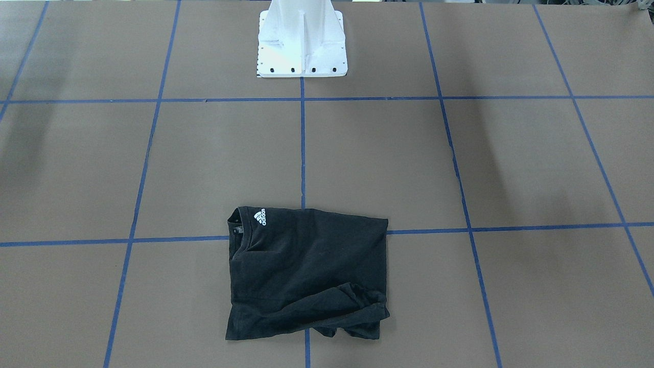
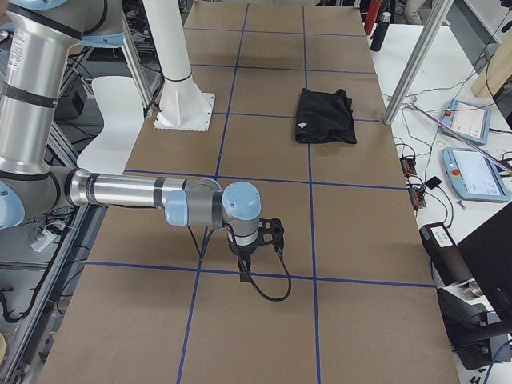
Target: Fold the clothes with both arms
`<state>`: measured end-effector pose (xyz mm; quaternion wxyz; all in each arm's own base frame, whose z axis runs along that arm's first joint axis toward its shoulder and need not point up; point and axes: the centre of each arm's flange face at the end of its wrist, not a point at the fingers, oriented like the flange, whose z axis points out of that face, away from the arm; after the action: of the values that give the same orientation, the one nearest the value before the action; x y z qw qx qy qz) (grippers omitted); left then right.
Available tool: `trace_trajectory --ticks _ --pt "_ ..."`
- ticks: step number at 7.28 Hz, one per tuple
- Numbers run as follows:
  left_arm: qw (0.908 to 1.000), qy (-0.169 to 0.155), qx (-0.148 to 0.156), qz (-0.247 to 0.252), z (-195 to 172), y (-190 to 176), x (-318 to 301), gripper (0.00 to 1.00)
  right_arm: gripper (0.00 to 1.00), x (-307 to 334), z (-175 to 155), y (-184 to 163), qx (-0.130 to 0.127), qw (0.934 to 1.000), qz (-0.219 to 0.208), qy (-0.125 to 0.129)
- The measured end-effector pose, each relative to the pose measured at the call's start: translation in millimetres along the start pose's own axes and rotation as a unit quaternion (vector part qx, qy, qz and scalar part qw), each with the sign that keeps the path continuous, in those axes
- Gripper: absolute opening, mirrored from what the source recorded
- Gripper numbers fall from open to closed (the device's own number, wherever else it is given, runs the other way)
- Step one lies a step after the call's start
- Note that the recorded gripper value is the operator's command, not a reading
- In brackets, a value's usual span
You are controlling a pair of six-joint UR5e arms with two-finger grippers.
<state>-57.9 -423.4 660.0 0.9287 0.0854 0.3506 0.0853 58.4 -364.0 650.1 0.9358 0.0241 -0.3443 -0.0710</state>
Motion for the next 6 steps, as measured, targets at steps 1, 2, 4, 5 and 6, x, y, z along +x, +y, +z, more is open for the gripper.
trace_trajectory --ticks 1,2,4,5,6 --pt "1.0 0.0 0.001 0.003 -0.2 -1.2 1.1 1.0 1.0 -0.1 -0.2 -0.3 0.0 1.0 0.0 0.0" --pt "1.0 0.001 0.002 0.004 -0.9 -2.5 2.2 1.0 1.0 0.0 -0.1 -0.3 0.001 1.0 -0.001 0.0" --pt "0.9999 0.012 0.004 0.005 -1.2 -3.5 5.0 1.0 1.0 0.3 1.1 -0.1 -0.001 1.0 -0.001 0.0" --pt "0.9996 0.026 0.005 0.005 -1.1 -3.5 7.6 1.0 1.0 0.4 2.0 0.2 -0.002 1.0 -0.002 -0.001" --pt "0.9993 0.038 0.006 0.004 -0.6 -3.3 9.3 1.0 1.0 0.3 2.7 0.4 -0.003 1.0 -0.003 -0.001"
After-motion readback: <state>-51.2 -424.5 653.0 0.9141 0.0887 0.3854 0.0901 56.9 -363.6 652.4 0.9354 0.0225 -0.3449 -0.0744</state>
